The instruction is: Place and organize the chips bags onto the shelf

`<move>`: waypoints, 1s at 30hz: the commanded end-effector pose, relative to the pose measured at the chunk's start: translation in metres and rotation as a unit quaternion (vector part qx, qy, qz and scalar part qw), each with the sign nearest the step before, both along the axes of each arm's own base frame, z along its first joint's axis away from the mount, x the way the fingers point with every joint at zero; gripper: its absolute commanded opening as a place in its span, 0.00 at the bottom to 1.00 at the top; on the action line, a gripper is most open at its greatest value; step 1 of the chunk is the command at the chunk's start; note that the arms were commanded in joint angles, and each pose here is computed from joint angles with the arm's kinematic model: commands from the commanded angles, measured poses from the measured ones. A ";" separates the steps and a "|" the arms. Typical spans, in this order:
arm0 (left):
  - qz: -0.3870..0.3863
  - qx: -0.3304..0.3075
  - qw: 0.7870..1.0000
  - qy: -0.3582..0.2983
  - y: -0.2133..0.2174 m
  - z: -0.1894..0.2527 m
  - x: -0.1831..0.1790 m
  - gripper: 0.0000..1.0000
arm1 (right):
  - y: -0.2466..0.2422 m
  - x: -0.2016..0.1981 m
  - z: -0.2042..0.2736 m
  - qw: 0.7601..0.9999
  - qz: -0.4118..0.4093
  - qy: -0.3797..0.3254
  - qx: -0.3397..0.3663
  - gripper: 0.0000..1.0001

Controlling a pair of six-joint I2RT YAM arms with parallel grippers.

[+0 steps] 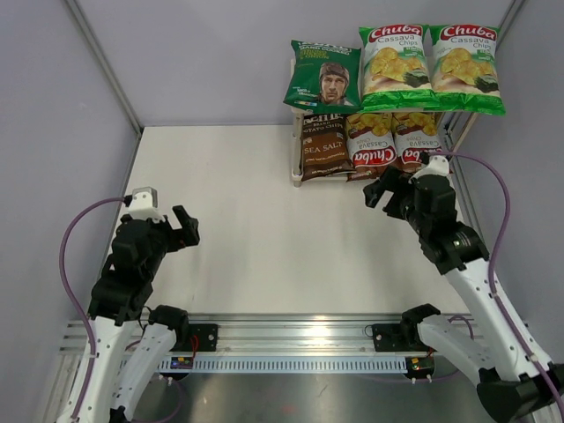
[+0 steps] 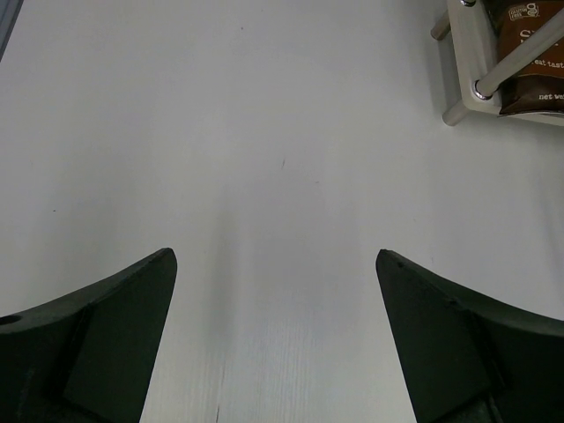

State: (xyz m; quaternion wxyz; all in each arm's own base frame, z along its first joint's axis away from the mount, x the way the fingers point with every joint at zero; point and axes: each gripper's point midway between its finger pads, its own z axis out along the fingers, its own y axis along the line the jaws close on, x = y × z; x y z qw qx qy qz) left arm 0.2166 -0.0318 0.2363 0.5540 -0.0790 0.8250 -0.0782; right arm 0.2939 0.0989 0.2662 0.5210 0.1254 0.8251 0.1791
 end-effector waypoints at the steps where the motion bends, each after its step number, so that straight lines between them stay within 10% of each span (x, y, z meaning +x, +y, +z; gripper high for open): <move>1: -0.001 0.016 0.999 -0.033 0.004 0.014 0.004 0.99 | -0.014 -0.034 0.015 0.998 0.027 -0.005 -0.048 1.00; 13: 0.002 0.032 0.998 -0.054 0.010 0.016 -0.005 0.99 | -0.071 -0.093 0.027 0.986 -0.006 0.006 -0.168 0.99; 30: 0.012 0.027 0.996 -0.086 0.015 0.026 -0.014 0.99 | -0.075 -0.106 0.035 0.988 -0.013 -0.042 -0.150 1.00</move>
